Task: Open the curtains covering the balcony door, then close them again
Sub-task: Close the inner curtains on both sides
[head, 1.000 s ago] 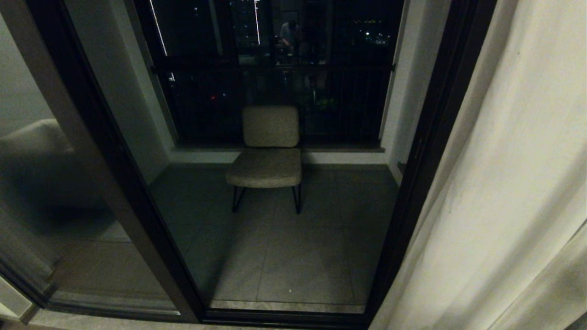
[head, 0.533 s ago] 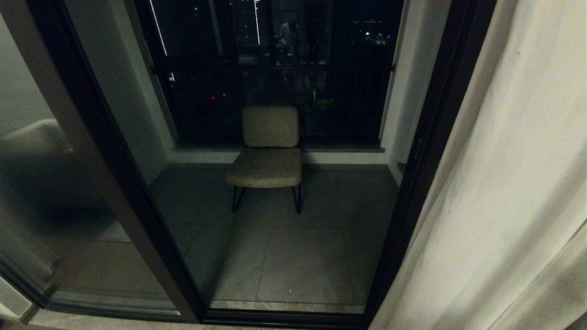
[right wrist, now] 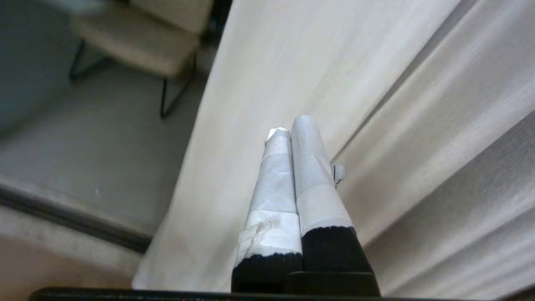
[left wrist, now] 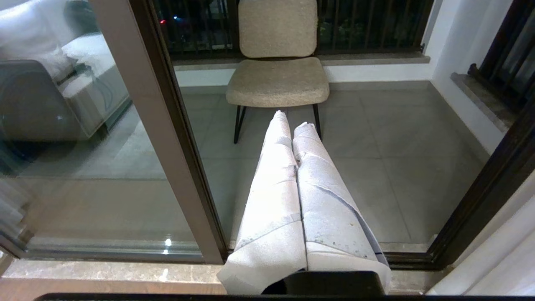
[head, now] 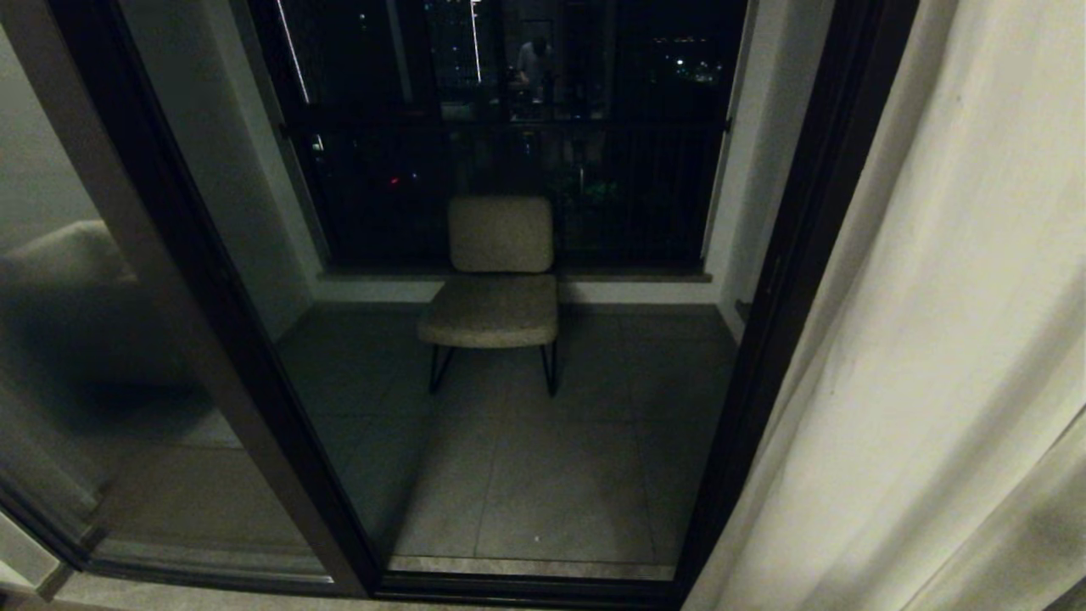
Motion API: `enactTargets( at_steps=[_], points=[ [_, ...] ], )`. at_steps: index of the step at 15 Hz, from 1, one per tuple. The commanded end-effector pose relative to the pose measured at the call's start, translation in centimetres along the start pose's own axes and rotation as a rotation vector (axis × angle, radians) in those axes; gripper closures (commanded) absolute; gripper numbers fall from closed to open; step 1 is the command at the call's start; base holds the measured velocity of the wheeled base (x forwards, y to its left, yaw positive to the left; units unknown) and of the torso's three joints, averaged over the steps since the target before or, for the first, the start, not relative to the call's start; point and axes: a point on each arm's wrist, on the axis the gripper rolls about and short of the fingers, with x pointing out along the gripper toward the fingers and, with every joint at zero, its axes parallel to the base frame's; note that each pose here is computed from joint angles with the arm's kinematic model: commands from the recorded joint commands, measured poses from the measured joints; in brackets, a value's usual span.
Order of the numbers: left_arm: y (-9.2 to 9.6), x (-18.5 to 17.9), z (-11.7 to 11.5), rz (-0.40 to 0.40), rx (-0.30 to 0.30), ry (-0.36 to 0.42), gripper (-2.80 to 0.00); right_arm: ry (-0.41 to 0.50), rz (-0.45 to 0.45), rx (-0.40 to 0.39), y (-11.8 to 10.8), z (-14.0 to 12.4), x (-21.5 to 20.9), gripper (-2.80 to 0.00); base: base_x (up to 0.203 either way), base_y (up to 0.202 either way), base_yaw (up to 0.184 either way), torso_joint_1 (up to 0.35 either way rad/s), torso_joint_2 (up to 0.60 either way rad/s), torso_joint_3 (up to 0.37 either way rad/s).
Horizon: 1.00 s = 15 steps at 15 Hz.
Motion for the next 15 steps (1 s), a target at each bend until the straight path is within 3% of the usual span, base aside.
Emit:
enactTargets(
  at_steps=[1,2,3,15],
  points=[
    [0.0,0.0,0.0,0.0,0.0,-0.001,0.0,-0.001,-0.001,0.132,-0.01,0.0,0.02,0.0,0.0,0.0,0.0,0.0,0.0,0.0],
    [0.0,0.0,0.0,0.0,0.0,-0.001,0.0,0.01,0.001,0.203,0.04,-0.1,0.01,0.0,0.0,0.0,0.0,0.0,0.0,0.0],
    [0.0,0.0,0.0,0.0,0.0,-0.001,0.0,0.036,0.006,0.219,0.15,-0.36,0.0,0.0,0.0,0.0,0.0,0.0,0.0,0.0],
    [0.0,0.0,0.0,0.0,0.0,-0.001,0.0,0.04,0.006,0.238,0.16,-0.4,0.0,0.0,0.0,0.0,0.0,0.0,0.0,0.0]
  ],
)
